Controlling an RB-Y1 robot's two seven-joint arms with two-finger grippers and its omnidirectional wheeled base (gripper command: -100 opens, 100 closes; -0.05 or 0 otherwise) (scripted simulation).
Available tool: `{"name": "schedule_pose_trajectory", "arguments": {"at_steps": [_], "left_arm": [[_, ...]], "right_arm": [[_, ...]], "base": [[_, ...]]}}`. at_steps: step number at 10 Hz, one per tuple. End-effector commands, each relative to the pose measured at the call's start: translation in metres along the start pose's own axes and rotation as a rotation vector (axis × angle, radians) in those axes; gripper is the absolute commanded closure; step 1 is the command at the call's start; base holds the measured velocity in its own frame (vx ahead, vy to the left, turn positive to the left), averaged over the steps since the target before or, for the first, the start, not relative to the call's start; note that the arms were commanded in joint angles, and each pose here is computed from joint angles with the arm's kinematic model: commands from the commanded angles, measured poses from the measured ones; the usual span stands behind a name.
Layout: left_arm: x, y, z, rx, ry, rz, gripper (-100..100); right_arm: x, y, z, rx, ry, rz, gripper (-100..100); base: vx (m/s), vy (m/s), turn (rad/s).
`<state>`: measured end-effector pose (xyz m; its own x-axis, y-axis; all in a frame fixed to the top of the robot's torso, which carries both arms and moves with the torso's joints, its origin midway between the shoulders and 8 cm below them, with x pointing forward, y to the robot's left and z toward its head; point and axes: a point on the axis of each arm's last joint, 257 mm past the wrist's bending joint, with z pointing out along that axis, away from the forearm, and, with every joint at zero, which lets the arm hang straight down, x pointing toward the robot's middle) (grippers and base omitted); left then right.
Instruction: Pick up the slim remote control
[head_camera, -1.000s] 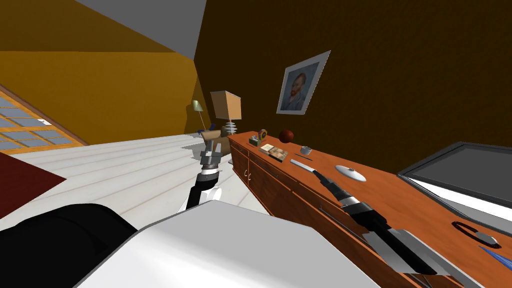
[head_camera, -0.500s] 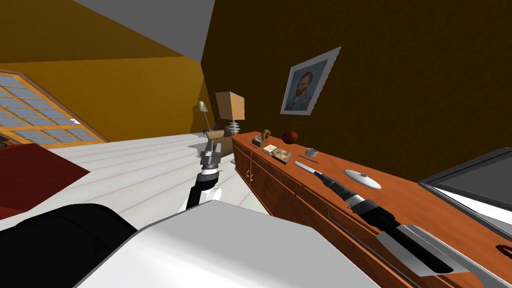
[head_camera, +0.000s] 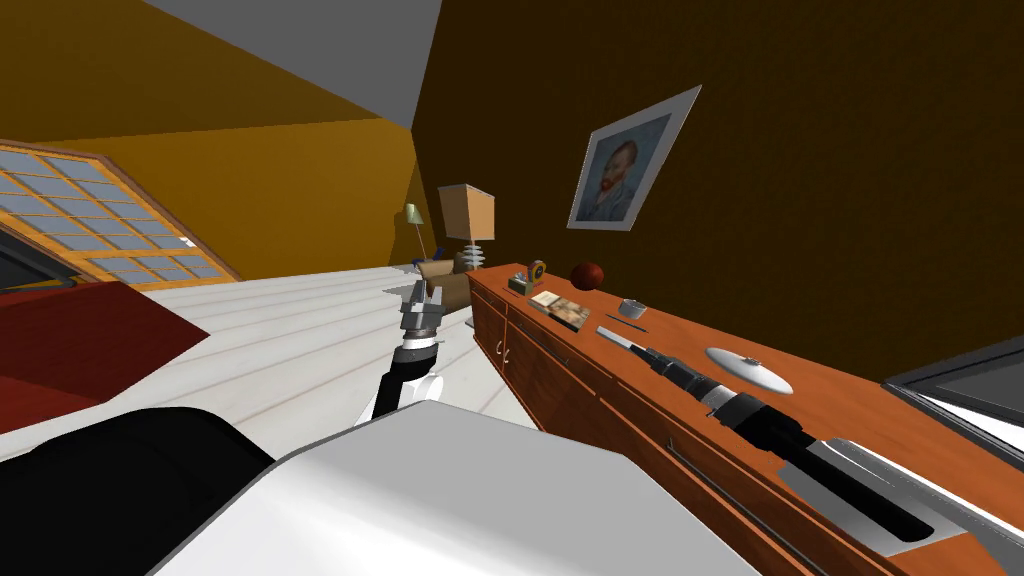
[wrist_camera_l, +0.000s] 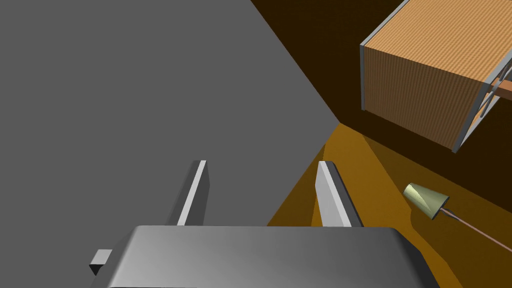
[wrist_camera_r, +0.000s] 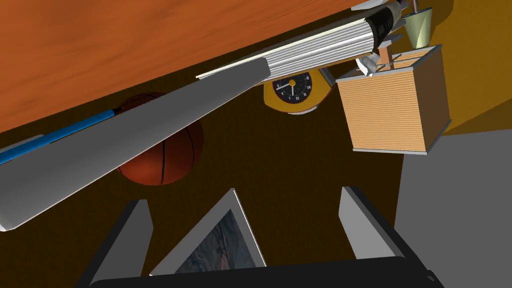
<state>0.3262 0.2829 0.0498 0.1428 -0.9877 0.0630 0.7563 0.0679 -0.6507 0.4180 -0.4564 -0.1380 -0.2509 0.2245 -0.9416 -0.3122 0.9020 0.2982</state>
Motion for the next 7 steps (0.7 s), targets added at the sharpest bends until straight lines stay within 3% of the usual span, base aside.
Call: {"name": "schedule_pose_trajectory", "arguments": {"at_steps": [1,2,6,7], "left_arm": [[0.000,0.000,0.000,0.000,0.000,0.000,0],[0.000,0.000,0.000,0.000,0.000,0.000,0],[0.000,0.000,0.000,0.000,0.000,0.000,0],[0.000,0.000,0.000,0.000,0.000,0.000,0]], "right_arm": [[-0.002,-0.003,-0.002,-0.002,0.039,-0.040,-100],[0.006,-0.012,-0.007,0.004,0.084,-0.062,-100],[-0.001,-0.021,-0.011,0.002,0.176,-0.152,-100],[0.008,-0.030,-0.018,0.008,0.225,-0.170,-100]], "base": [[0.023,0.014,0.086],[0.028,0.025,0.148],[0.020,0.017,0.079],[0.033,0.020,0.218]]}}
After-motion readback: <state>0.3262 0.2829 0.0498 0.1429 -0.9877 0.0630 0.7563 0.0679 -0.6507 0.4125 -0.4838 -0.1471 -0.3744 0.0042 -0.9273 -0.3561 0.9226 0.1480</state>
